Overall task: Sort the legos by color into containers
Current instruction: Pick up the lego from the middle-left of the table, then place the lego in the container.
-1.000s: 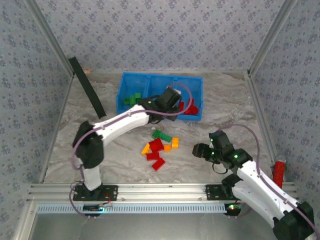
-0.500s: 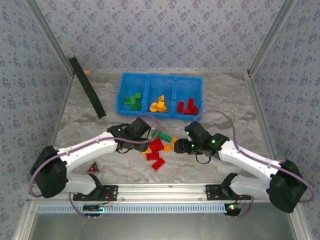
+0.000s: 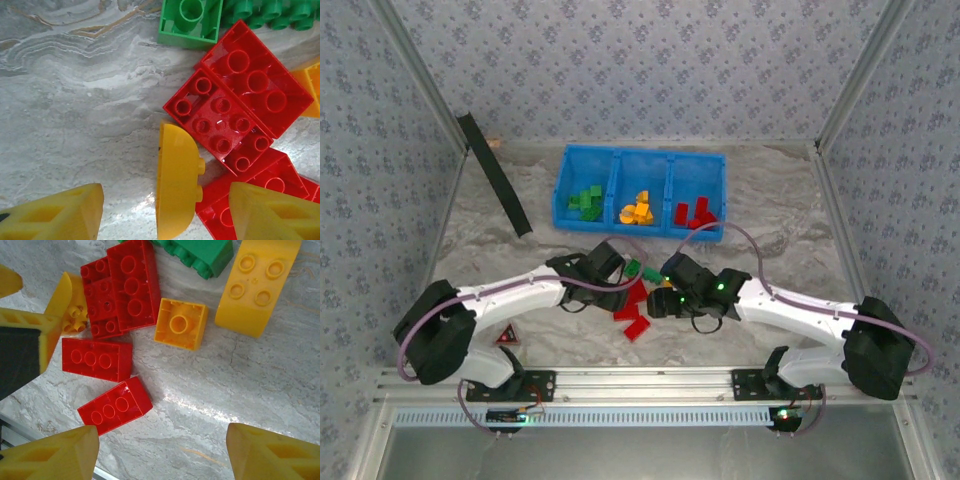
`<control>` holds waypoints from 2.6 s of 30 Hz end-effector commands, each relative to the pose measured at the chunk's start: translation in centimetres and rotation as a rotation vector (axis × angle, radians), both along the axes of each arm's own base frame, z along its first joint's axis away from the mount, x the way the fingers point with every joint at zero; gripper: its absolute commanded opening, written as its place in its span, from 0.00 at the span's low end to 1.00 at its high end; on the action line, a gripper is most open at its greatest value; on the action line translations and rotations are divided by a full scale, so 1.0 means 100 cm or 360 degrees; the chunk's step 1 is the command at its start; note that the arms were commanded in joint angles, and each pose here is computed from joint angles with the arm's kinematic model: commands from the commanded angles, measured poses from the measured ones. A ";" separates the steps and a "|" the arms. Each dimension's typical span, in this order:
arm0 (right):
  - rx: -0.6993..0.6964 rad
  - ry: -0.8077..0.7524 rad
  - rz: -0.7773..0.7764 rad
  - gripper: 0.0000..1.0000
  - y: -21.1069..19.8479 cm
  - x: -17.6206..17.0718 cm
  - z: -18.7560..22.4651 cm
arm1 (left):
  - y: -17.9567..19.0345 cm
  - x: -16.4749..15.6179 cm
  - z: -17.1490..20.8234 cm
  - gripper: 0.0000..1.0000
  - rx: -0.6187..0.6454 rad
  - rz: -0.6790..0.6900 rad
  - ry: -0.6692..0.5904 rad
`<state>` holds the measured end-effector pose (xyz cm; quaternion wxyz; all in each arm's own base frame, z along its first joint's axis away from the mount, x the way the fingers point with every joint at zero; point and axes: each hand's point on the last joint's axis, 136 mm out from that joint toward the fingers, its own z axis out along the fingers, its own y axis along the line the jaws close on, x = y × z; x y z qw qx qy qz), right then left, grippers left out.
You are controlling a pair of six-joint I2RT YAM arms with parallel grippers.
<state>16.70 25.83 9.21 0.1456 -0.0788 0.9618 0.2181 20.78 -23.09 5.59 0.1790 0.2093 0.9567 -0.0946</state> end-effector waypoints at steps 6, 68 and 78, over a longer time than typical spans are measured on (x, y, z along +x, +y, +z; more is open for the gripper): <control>-0.0011 0.0018 -0.0082 0.69 -0.002 -0.003 0.005 | -0.004 0.003 -0.023 0.58 0.0021 0.0029 0.0062; -0.0699 -0.0393 0.0715 1.00 0.067 -0.039 -0.045 | -0.114 0.256 0.051 0.39 -0.0144 0.0099 -0.0316; -0.0734 -0.0329 0.0674 0.86 0.060 -0.036 -0.057 | -0.112 0.256 0.067 0.58 -0.0165 0.0098 -0.0345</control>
